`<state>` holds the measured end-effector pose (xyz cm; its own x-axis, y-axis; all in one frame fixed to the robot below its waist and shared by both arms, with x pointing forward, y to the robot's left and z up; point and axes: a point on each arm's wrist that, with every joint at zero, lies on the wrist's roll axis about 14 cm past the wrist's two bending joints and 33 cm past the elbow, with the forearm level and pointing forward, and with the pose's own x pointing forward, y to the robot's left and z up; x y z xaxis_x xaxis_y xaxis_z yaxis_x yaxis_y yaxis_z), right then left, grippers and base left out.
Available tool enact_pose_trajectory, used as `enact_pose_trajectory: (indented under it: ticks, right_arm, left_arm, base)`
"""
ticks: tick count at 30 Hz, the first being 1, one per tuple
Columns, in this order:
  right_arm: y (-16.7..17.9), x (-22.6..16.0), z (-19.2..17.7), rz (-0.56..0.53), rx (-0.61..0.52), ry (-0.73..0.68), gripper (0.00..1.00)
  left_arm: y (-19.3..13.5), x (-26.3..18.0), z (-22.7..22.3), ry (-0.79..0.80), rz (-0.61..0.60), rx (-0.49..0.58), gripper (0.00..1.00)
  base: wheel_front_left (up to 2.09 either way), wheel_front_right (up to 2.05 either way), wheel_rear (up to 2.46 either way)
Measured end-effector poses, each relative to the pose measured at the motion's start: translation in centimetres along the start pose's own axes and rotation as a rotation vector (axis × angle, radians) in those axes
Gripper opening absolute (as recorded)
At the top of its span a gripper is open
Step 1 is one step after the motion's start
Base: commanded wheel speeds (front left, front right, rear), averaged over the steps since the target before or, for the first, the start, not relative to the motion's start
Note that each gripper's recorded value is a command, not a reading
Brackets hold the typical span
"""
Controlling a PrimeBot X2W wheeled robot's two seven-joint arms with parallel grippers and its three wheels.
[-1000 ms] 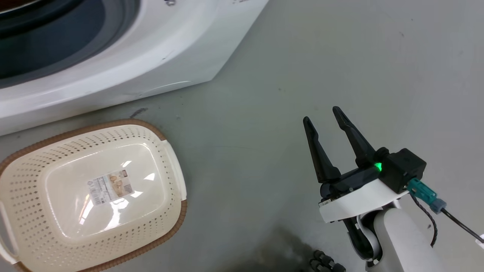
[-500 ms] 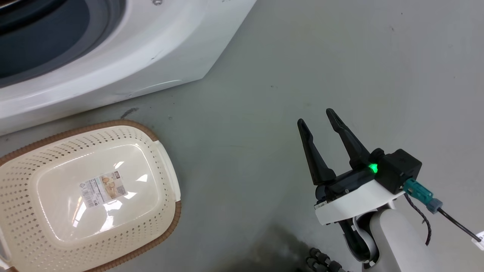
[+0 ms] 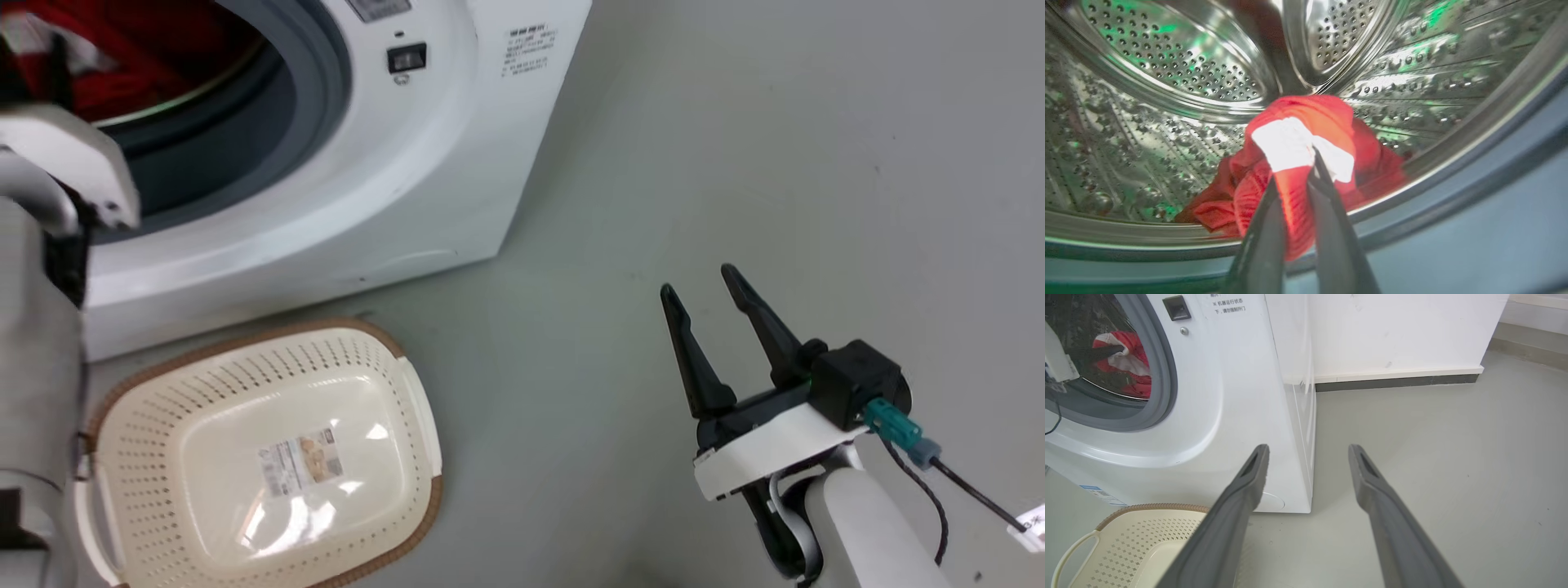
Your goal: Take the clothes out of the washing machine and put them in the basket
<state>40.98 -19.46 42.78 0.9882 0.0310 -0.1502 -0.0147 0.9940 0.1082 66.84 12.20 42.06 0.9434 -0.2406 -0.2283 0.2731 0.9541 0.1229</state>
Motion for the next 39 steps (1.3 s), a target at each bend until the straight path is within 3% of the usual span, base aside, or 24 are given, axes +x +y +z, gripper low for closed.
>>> enact_pose_trajectory:
  ticks: [7, 12, 24, 31, 39]
  right_arm:
    - [1.0, -2.0, 1.4, 0.018, 0.001, -0.039, 1.00]
    - [1.6, -3.2, 2.3, 0.031, 0.005, -0.068, 1.00]
    - [3.3, -4.9, 3.8, 0.073, 0.012, -0.103, 1.00]
    - [4.1, -6.1, 3.4, 0.096, 0.003, -0.080, 1.00]
    - [6.1, -4.8, 4.4, 0.158, -0.022, -0.084, 1.00]
  left_arm:
    - [-1.1, -5.3, 3.4, -0.116, 0.001, -0.045, 0.00]
    - [-1.8, -9.6, 8.1, -0.273, 0.001, -0.070, 0.00]
    - [-2.7, -21.1, 14.3, -0.566, 0.029, -0.138, 0.00]
    - [-4.2, -27.2, 12.2, -0.571, 0.033, -0.185, 0.00]
    - [-5.7, -29.7, 4.0, -0.358, 0.074, -0.269, 0.00]
  base:
    - [0.00, 0.00, 0.00]
    - [0.00, 0.00, 0.00]
    - [0.00, 0.00, 0.00]
    - [0.00, 0.00, 0.00]
    - [0.00, 0.00, 0.00]
